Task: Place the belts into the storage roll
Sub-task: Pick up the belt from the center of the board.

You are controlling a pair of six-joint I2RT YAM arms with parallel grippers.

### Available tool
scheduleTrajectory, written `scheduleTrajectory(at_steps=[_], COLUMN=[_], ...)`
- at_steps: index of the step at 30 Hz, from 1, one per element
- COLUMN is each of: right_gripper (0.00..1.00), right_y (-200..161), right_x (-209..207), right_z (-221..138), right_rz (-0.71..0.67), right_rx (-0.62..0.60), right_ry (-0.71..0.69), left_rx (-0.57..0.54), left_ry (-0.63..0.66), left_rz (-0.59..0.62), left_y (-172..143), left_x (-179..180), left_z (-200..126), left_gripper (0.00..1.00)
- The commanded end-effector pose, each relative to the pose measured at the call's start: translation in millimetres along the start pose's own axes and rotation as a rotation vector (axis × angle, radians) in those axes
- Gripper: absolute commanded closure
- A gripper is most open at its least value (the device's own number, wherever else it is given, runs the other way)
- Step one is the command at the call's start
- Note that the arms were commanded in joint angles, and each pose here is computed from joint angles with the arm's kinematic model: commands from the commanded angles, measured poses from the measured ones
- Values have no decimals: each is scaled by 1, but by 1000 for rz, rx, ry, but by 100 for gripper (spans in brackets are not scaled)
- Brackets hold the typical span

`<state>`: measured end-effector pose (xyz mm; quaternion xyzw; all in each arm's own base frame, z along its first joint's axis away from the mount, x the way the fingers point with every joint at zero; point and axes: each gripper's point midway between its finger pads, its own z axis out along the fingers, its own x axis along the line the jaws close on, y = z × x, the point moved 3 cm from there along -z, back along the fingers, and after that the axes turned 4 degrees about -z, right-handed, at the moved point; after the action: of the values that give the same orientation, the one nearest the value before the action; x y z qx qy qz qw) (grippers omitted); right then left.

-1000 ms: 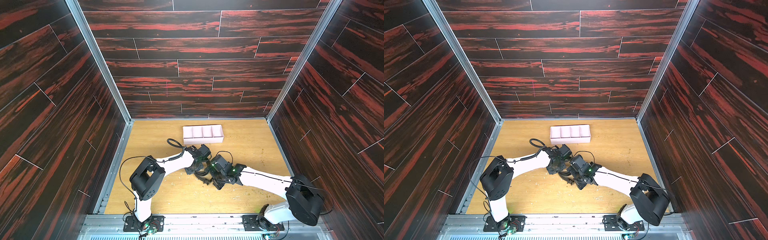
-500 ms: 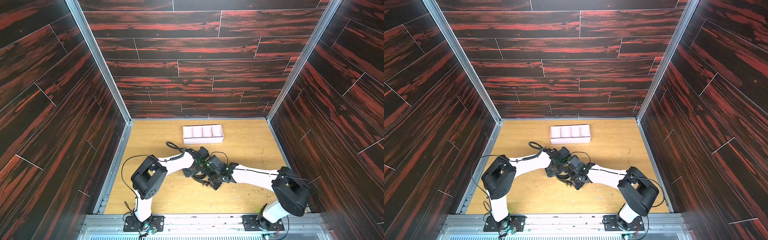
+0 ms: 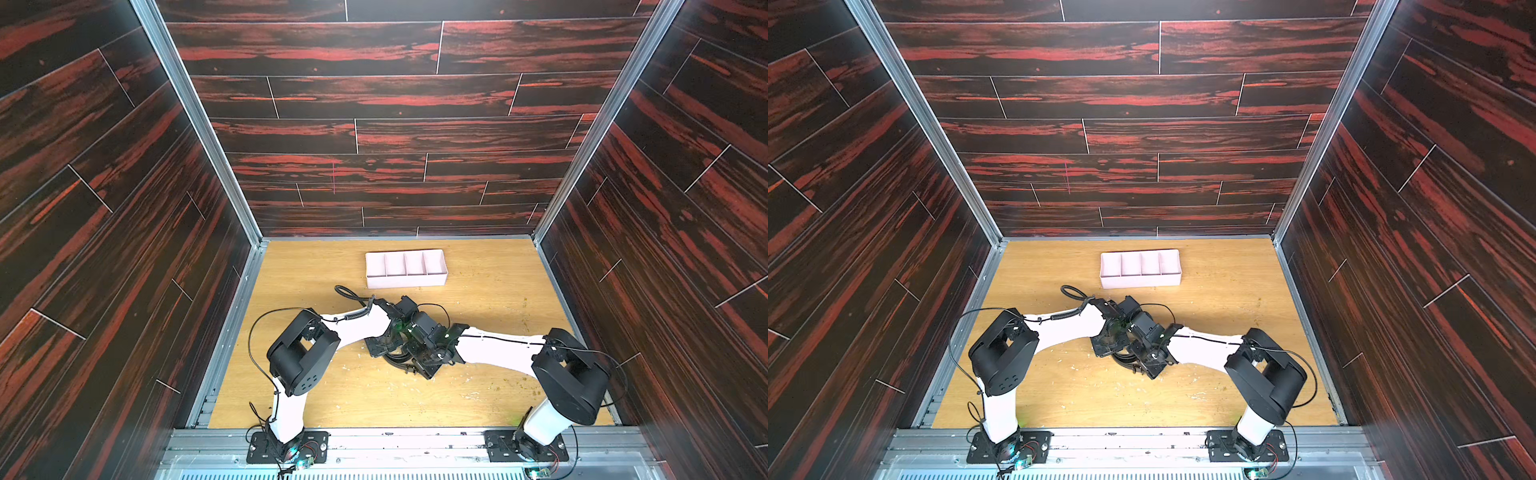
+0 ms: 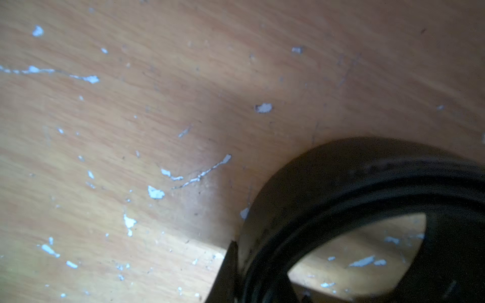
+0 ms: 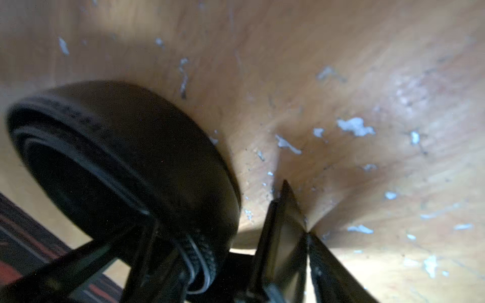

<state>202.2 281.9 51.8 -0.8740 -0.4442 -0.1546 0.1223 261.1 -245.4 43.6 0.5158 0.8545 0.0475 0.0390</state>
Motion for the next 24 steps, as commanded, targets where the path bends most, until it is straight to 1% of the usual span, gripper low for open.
scheduleTrajectory(at_steps=[1, 6, 11, 15, 19, 20, 24], right_gripper=[36, 47, 59, 72, 91, 93, 96], right_y=[6, 6, 10, 15, 25, 28, 41], right_x=[-9, -15, -16, -16, -14, -15, -14], right_z=[11, 20, 18, 16, 11, 8, -8], right_rz=[-32, -54, -80, -115, -174, -192, -263], right_rx=[-32, -16, -44, -75, -116, -132, -207], right_ry=[-59, -86, -99, -120, -151, -162, -209], left_rx=[60, 98, 124, 155, 188, 190, 220], left_ry=[26, 23, 37, 0, -28, -31, -52], left_rz=[18, 21, 17, 7, 28, 35, 72], left_y=[-15, -20, -25, -29, -34, -34, -35], left_x=[9, 8, 12, 8, 4, 4, -5], left_z=[8, 9, 10, 10, 9, 8, 6], left_gripper=[100, 100, 100, 100, 100, 100, 100])
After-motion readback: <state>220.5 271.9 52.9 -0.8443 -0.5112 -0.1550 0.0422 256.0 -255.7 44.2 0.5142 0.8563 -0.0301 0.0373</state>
